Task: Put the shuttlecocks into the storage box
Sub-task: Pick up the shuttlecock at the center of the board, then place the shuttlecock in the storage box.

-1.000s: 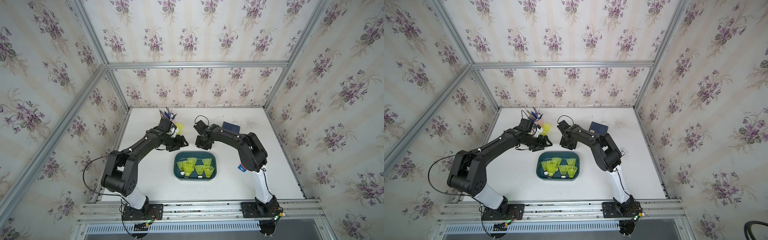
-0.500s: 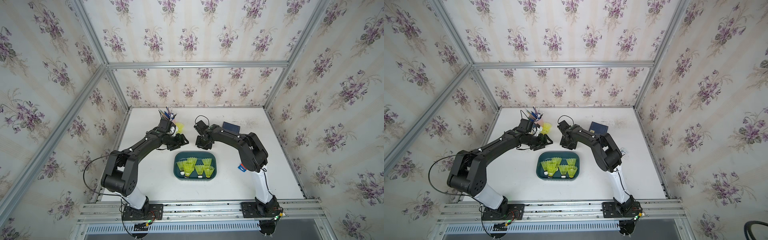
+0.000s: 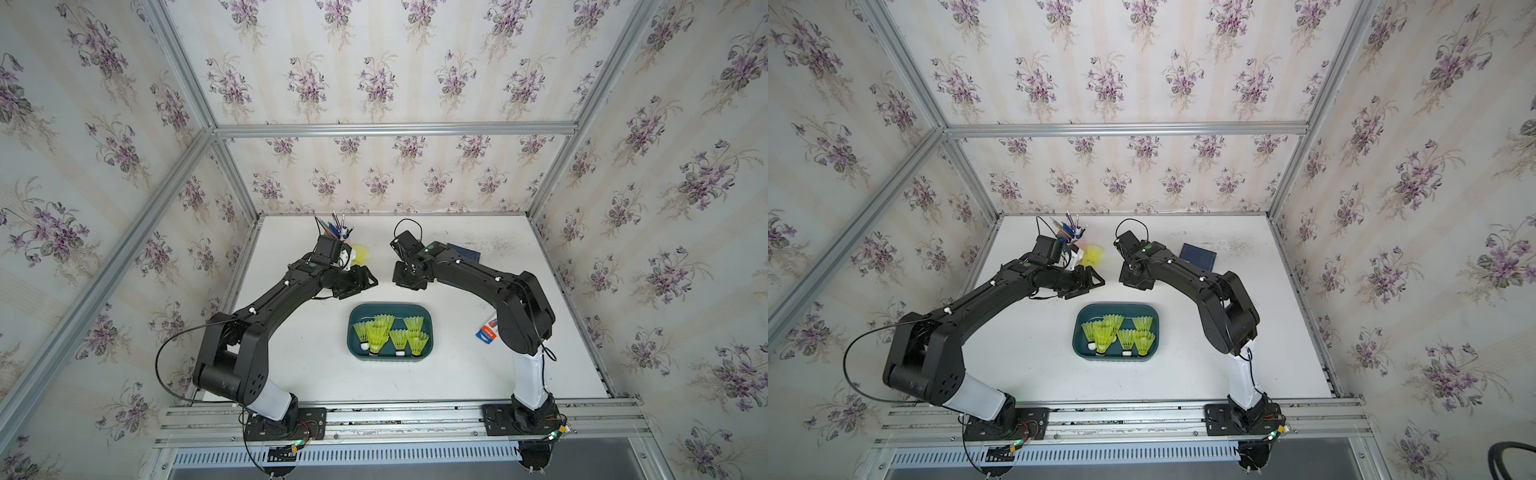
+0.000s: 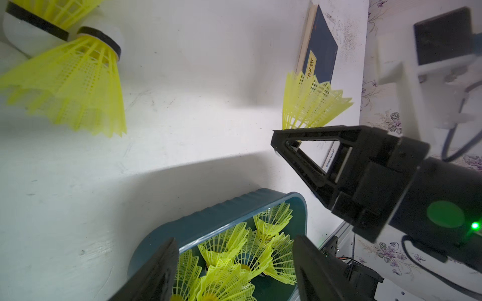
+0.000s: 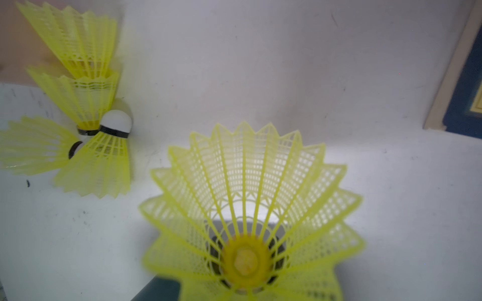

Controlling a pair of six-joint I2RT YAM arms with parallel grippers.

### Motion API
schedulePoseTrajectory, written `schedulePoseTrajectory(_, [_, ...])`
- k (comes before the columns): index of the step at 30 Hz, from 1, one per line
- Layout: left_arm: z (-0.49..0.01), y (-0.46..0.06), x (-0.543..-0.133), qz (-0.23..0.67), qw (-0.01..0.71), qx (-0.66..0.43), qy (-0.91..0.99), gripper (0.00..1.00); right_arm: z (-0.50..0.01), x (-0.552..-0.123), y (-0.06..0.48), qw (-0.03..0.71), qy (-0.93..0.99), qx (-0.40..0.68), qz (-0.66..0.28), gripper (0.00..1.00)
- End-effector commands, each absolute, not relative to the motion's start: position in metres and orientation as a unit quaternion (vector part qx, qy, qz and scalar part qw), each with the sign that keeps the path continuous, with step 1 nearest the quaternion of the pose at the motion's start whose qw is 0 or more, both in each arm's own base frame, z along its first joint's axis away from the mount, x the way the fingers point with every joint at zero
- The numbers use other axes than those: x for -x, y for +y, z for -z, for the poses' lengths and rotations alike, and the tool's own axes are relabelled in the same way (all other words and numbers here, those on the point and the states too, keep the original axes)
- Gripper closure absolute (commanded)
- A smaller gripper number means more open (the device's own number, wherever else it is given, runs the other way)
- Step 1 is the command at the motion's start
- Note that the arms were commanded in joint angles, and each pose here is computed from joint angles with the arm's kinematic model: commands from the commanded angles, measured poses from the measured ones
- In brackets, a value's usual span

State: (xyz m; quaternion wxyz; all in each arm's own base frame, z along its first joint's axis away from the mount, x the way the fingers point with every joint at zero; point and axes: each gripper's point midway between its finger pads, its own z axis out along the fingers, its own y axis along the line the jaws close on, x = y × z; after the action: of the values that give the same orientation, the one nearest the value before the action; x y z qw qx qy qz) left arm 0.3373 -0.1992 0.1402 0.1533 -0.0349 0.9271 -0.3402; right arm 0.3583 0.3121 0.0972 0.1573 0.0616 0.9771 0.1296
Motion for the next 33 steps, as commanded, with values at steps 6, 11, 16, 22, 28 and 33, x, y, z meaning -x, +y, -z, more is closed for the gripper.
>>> schedulePoseTrajectory(6, [-0.162,-0.196,-0.303,0.328,0.162,0.000,0.930,0.27,-0.143,-0.317,0.309,0.187,0.973,-0.014,-0.134,0.83])
schedulePoseTrajectory(11, [-0.173,-0.201,-0.274,0.324,0.164,-0.031,0.931,0.27,-0.154,-0.278,0.299,0.188,0.973,0.005,-0.130,0.84])
schedulePoseTrajectory(16, [-0.178,-0.210,-0.244,0.317,0.162,-0.066,0.932,0.27,-0.148,-0.244,0.283,0.174,0.977,0.001,-0.126,0.84])
schedulePoseTrajectory(22, [-0.179,-0.223,-0.214,0.327,0.161,-0.093,0.927,0.27,-0.139,-0.218,0.268,0.163,0.979,-0.003,-0.122,0.84])
schedulePoseTrajectory(28, [-0.173,-0.238,-0.197,0.330,0.160,-0.112,0.924,0.27,-0.120,-0.203,0.264,0.142,0.983,0.007,-0.117,0.84])
schedulePoseTrajectory(33, [-0.169,-0.247,-0.189,0.323,0.158,-0.124,0.925,0.27,-0.111,-0.201,0.260,0.139,0.985,0.010,-0.104,0.84])
